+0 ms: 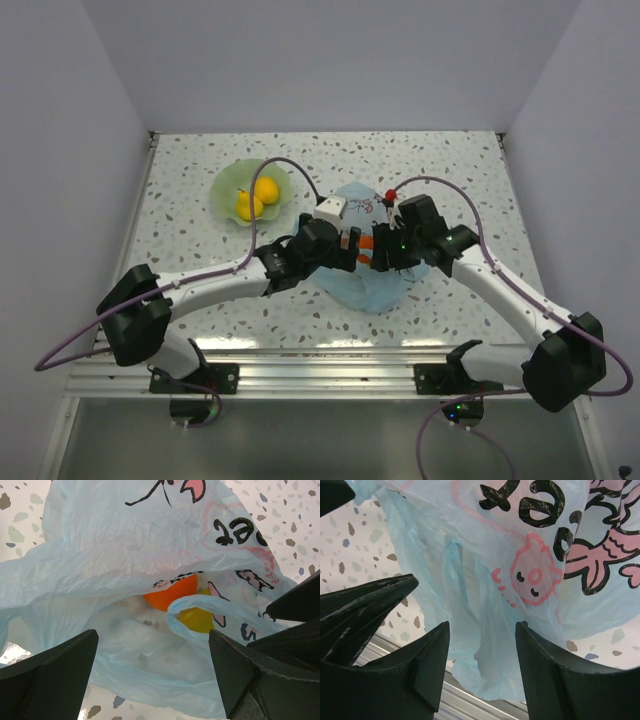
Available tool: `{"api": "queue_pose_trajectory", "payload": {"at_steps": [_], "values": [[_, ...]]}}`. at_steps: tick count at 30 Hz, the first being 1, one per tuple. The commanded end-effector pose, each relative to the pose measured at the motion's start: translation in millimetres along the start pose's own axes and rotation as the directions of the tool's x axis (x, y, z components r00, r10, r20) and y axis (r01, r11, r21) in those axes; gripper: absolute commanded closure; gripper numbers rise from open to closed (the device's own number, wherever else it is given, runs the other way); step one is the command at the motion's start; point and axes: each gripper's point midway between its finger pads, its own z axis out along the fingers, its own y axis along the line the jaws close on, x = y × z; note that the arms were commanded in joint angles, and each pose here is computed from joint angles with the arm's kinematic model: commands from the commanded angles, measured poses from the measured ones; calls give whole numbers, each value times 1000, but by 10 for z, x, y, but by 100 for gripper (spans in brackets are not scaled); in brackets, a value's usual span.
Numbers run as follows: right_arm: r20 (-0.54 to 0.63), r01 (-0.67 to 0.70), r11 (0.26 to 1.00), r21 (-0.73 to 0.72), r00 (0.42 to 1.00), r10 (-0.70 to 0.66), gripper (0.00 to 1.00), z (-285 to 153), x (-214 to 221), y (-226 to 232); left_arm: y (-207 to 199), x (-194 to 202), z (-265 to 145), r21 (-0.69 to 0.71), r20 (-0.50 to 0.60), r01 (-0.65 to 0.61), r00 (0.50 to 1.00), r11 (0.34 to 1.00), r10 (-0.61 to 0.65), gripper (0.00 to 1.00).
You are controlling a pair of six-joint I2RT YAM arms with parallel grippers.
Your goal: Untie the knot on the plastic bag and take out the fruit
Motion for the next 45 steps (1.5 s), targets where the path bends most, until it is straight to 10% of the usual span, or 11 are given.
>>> {"api": "queue_pose_trajectory", "payload": {"at_steps": [1,9,45], "values": [[12,10,1000,-8,1000,-10,46,102,-33,4,-54,-90,-101,27,26,34,999,999,-35,2],[-90,38,999,30,995,-35,100,-95,224,-81,-159,-36,57,47,-4,28,1000,998,-28,2],[-80,41,998,49,996,-37,100,-407,389,-137,-176,292,1170,-91,-105,-47,994,995,37,1]]}}
